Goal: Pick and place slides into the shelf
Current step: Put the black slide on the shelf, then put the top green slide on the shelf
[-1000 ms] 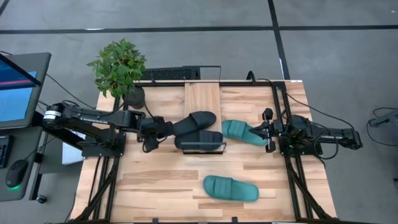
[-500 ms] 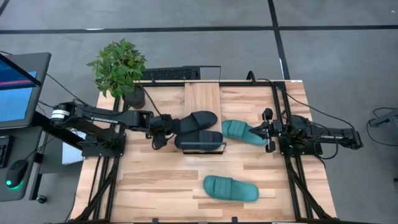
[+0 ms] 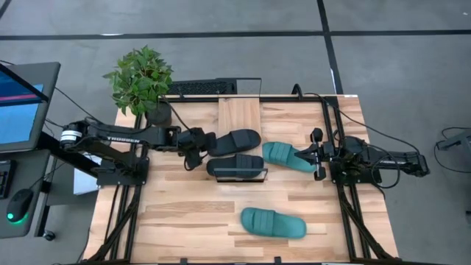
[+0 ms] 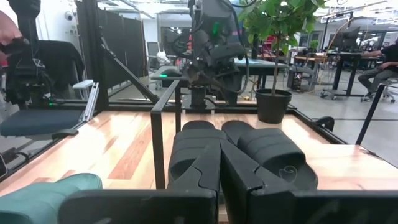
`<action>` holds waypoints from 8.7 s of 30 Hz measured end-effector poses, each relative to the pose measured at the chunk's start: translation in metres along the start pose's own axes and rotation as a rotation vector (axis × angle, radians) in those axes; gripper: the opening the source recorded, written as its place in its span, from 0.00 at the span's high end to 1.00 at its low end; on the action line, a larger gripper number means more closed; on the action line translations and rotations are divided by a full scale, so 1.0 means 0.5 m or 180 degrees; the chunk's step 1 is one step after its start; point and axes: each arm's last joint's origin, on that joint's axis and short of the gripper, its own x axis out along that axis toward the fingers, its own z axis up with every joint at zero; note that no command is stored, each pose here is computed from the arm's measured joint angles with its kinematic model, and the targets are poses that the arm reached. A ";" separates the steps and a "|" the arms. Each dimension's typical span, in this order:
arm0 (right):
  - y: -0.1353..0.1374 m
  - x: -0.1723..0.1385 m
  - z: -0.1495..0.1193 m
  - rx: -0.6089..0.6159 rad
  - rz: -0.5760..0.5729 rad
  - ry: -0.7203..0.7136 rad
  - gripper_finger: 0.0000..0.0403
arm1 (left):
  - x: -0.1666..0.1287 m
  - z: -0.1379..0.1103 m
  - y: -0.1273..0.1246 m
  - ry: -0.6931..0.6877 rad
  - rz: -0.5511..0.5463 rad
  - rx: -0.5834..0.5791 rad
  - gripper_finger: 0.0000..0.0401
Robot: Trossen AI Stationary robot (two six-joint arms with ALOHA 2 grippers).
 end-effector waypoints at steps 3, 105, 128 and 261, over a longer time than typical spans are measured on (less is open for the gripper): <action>0.000 0.000 0.000 0.0001 -0.0001 0.0000 1.00 | -0.004 -0.014 0.014 0.0113 0.0117 -0.0088 1.00; 0.000 0.000 0.000 0.0001 0.0019 -0.0004 1.00 | 0.161 -0.081 0.244 -0.0026 -0.1128 -0.4395 1.00; 0.000 0.000 0.000 0.0001 0.0019 -0.0005 1.00 | 0.138 -0.011 0.251 -0.0163 -0.1231 -0.3799 1.00; -0.025 -0.026 0.115 0.0971 -0.0783 -0.1125 1.00 | -0.138 0.078 -0.270 -0.3507 0.2246 -0.6243 1.00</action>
